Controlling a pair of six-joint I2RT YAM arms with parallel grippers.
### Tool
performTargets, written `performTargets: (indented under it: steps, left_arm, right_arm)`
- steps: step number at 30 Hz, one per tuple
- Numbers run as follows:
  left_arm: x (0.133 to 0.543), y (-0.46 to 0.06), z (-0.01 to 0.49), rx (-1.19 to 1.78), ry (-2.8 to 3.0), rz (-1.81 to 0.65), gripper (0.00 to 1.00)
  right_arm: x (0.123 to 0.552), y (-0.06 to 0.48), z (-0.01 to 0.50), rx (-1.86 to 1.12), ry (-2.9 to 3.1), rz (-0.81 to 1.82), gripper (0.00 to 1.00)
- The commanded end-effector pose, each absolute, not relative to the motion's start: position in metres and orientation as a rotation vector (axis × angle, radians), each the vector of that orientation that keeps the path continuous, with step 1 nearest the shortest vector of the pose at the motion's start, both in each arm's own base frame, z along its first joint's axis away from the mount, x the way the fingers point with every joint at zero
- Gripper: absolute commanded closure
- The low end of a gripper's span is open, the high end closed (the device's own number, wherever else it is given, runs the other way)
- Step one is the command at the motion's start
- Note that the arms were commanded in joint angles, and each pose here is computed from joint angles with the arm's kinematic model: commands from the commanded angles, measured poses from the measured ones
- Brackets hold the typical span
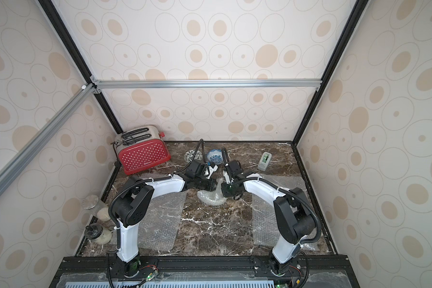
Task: Wrap bowls in bubble wrap
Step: Wrap the bowl in bubble wrap.
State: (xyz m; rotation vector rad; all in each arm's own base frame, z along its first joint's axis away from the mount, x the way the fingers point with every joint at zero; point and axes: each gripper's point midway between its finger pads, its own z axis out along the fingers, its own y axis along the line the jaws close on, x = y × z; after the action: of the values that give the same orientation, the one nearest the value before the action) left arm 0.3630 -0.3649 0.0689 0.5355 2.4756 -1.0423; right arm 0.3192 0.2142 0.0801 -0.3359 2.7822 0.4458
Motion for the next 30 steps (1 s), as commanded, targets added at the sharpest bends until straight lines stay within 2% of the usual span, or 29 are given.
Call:
performTargets:
  steps: [1,9,15,21,30]
  left_arm:
    - [0.357,-0.351,0.044,0.488,2.561,-0.949,0.93]
    - [0.356,-0.348,0.066,0.466,2.51,-0.959,0.93]
    - [0.356,-0.351,0.073,0.478,2.496,-0.966,0.93]
    - [0.356,-0.356,0.077,0.491,2.486,-0.975,0.93]
    - [0.355,-0.357,0.08,0.499,2.484,-0.964,0.93]
  right_arm:
    - [0.297,0.227,0.085,-0.414,2.806,0.547,0.79]
    - [0.29,0.216,0.098,-0.392,2.792,0.536,0.71]
    - [0.288,0.211,0.119,-0.384,2.757,0.54,0.62]
    - [0.277,0.234,0.134,-0.527,2.71,0.643,0.53]
    - [0.297,0.252,0.124,-0.56,2.712,0.574,0.51]
